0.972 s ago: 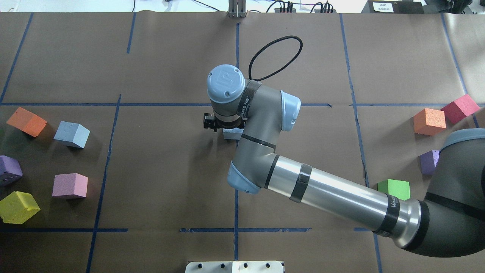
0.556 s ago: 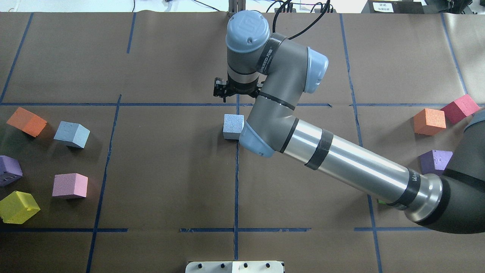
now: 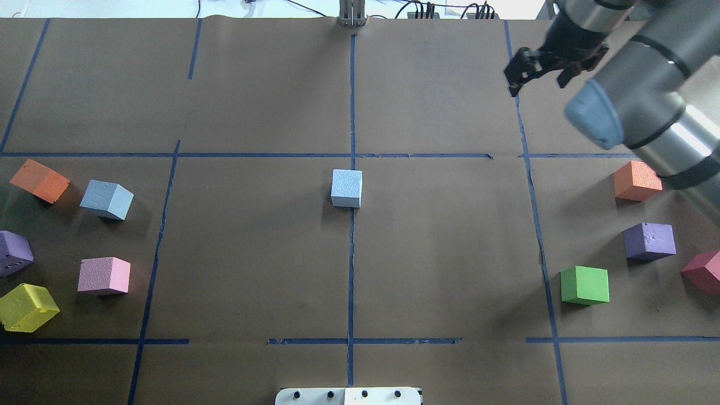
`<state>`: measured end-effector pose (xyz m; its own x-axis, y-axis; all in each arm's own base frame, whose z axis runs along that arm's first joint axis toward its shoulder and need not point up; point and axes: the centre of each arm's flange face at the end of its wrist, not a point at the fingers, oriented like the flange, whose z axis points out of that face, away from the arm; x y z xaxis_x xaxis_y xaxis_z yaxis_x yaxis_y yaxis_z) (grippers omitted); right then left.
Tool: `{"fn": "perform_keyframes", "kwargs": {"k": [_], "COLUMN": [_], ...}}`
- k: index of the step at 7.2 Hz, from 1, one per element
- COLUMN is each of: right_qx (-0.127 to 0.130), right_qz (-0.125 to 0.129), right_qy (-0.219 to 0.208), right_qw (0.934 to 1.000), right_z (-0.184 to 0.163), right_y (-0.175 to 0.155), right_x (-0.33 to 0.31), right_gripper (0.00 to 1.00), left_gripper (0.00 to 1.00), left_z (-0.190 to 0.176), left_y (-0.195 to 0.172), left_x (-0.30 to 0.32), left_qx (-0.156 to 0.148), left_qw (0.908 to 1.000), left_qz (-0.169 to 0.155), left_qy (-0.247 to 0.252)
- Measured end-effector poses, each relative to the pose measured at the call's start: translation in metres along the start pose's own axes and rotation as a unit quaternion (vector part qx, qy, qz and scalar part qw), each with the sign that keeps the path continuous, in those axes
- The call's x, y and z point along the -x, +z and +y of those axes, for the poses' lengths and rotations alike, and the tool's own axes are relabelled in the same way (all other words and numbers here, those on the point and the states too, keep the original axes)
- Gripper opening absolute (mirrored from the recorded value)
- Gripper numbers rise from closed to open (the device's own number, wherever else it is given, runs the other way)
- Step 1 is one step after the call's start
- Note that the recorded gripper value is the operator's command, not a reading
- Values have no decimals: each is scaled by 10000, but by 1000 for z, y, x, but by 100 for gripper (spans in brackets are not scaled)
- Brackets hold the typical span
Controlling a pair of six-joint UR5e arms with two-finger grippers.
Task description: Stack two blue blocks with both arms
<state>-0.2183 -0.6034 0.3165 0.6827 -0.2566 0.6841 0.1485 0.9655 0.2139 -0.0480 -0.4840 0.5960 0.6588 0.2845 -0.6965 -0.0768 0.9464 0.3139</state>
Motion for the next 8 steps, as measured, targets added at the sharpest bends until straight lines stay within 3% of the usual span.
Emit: {"fn": "perform_keyframes", "kwargs": {"k": [3,5,7,8], "right_qx": [180,350,358,348], "right_qz": [116,137,132,124], "right_qy": [-1025,-1123,-1043,-1029], "right_qw": [9945,9930,9938,9940], "right_z": [141,242,271,273], "right_y": [-19,-16,-17,-18], "right_x": [-240,-334,-354,-355], "right_gripper": [100,100,100,100], "left_gripper": [100,100,100,100], "left_z": [-43,-66,-80,-78], "left_y": [11,40,85,116], "left_x": [-48,-109,-180,-213], "left_qx": [-14,218,390,366], "left_qw": [9979,9979,9978,9985], "left_qz": [134,321,389,237], "left_qy": [-637,-518,-365,-342]}}
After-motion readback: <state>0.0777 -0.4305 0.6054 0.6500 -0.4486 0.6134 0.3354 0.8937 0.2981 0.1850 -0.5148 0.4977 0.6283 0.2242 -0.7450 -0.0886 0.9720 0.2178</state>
